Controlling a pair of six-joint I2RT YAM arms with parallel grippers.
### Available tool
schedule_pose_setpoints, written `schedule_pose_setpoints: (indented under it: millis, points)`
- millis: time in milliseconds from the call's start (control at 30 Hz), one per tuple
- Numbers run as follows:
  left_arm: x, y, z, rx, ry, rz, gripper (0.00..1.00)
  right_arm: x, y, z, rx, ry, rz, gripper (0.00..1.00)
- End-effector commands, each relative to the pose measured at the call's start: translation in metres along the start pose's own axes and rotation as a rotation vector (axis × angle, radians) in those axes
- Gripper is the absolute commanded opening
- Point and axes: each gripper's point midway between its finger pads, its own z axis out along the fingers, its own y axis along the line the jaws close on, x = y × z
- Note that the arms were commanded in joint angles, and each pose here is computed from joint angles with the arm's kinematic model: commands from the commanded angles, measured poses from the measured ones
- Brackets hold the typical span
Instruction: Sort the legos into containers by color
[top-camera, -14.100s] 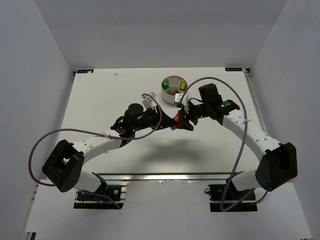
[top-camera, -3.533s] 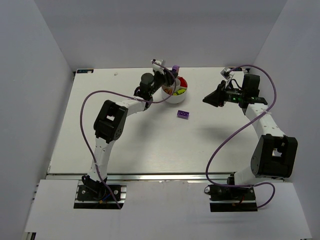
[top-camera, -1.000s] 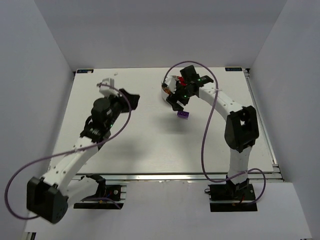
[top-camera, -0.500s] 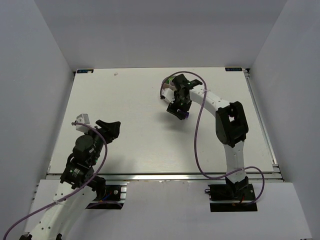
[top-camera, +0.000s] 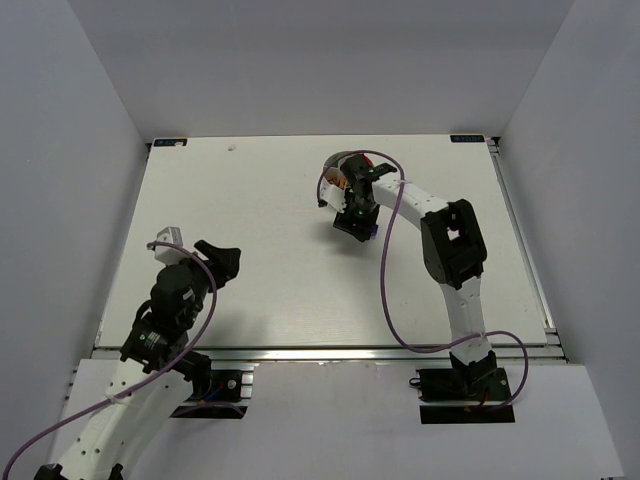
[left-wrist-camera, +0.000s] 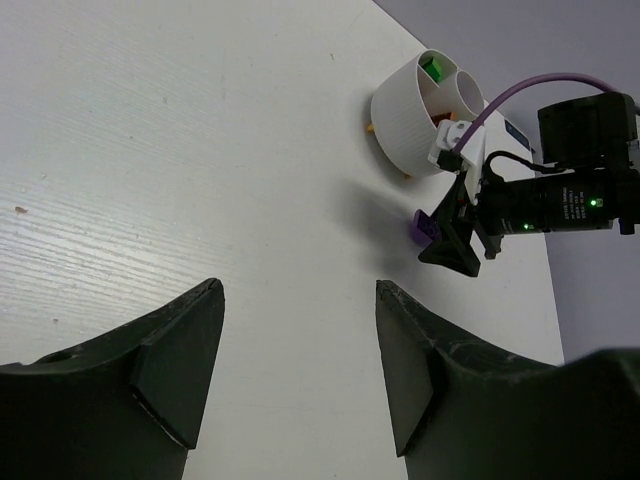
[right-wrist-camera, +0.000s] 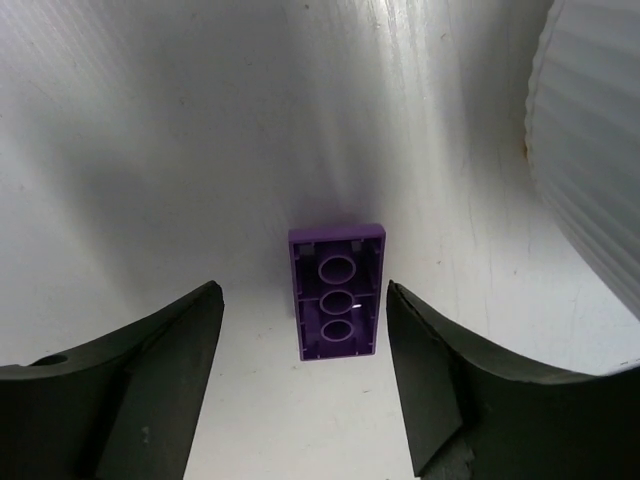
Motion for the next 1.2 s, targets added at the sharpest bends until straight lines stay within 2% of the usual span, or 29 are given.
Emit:
schedule_pose_setpoints:
  millis: [0,233,333,367,467,600,767,867,933,1067,1167]
  points:
    - [-0.016,-0.004,-0.008,-0.007,-0.038,0.006,0.71,-0.013,-0.01,-0.002,0.02,-0.042,-0.044,0.69]
    - [-0.021,-0.006,-0.008,-0.006,-0.053,0.004,0.71,-0.007,-0.007,0.0,0.03,-0.048,-0.083,0.41]
    - [-0.022,-0.006,-0.007,-0.009,-0.052,0.013,0.71,-0.014,-0.002,-0.011,0.026,-0.105,-0.097,0.28]
    - [-0.022,-0.007,-0.006,-0.008,-0.053,0.015,0.71,-0.021,0.003,-0.016,0.0,-0.145,-0.105,0.2]
    - [-0.024,-0.009,-0.005,-0.007,-0.054,0.026,0.71,-0.047,0.016,-0.044,-0.051,-0.287,-0.124,0.08]
    - [-0.025,-0.011,-0.003,-0.001,-0.054,0.026,0.71,-0.091,0.016,-0.111,-0.117,-0.562,-0.091,0.02]
    - [-0.024,-0.014,-0.002,0.009,-0.051,0.022,0.71,-0.136,-0.033,-0.19,-0.04,-0.877,0.002,0.0]
    - [-0.023,-0.013,-0.002,0.009,-0.049,0.021,0.71,-0.142,-0.07,-0.208,0.025,-0.967,0.13,0.0]
    - [-0.023,-0.013,-0.002,0.009,-0.047,0.02,0.71,-0.141,-0.086,-0.203,0.014,-0.98,0.224,0.0]
    - [-0.026,-0.014,-0.003,0.008,-0.054,0.02,0.71,-0.144,-0.121,-0.204,0.071,-1.026,0.349,0.0]
    - [-0.026,-0.014,-0.003,0.009,-0.057,0.017,0.71,-0.148,-0.136,-0.203,0.11,-1.06,0.376,0.0]
